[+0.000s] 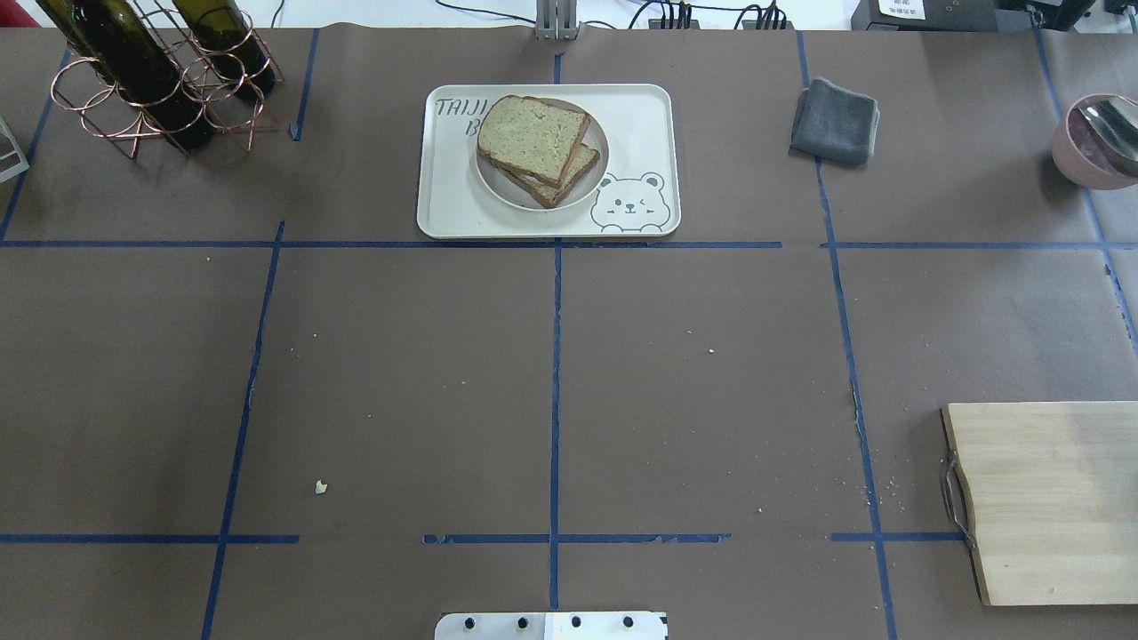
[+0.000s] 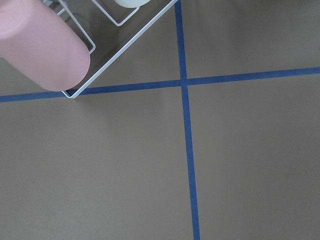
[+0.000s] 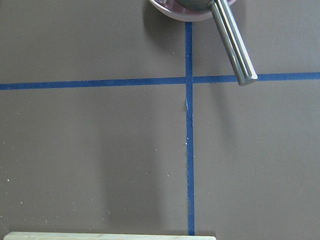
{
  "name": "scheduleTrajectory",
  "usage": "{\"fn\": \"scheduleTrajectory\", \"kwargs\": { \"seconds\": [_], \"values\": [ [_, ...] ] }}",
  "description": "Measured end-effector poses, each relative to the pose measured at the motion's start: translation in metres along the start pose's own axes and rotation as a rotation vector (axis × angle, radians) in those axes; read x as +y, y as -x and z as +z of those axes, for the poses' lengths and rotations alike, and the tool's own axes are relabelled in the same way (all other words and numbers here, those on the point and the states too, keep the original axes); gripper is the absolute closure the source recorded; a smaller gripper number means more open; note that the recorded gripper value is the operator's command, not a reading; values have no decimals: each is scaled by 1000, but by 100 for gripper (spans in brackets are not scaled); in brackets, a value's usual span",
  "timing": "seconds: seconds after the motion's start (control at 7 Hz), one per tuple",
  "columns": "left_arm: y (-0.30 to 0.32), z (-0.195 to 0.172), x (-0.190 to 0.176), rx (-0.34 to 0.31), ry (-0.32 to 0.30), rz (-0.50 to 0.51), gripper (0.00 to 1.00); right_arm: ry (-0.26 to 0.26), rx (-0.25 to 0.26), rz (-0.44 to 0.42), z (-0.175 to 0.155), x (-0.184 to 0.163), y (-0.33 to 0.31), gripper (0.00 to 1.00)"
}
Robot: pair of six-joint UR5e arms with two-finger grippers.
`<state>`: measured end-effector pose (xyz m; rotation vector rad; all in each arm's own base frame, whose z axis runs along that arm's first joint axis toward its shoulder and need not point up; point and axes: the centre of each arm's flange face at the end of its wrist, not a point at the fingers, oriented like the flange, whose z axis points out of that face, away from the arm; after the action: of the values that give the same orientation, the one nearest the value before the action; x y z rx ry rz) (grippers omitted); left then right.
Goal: Make sandwich and place on tray
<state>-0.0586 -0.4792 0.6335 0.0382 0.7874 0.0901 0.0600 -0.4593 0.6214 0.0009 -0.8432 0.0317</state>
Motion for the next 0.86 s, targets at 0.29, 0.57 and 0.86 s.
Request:
{"fn": "scheduleTrajectory", "kwargs": {
  "seconds": [0.29,0.57,0.86],
  "values": [
    [0,-1,0,0,-2,1,0,-21,1,-15,2,4,-4,0],
    [0,-1,0,0,-2,1,0,-27,3,-17,1,4,-5,0],
    [0,-1,0,0,-2,1,0,-28,3,-15,0,4,-6,0]
  ]
}}
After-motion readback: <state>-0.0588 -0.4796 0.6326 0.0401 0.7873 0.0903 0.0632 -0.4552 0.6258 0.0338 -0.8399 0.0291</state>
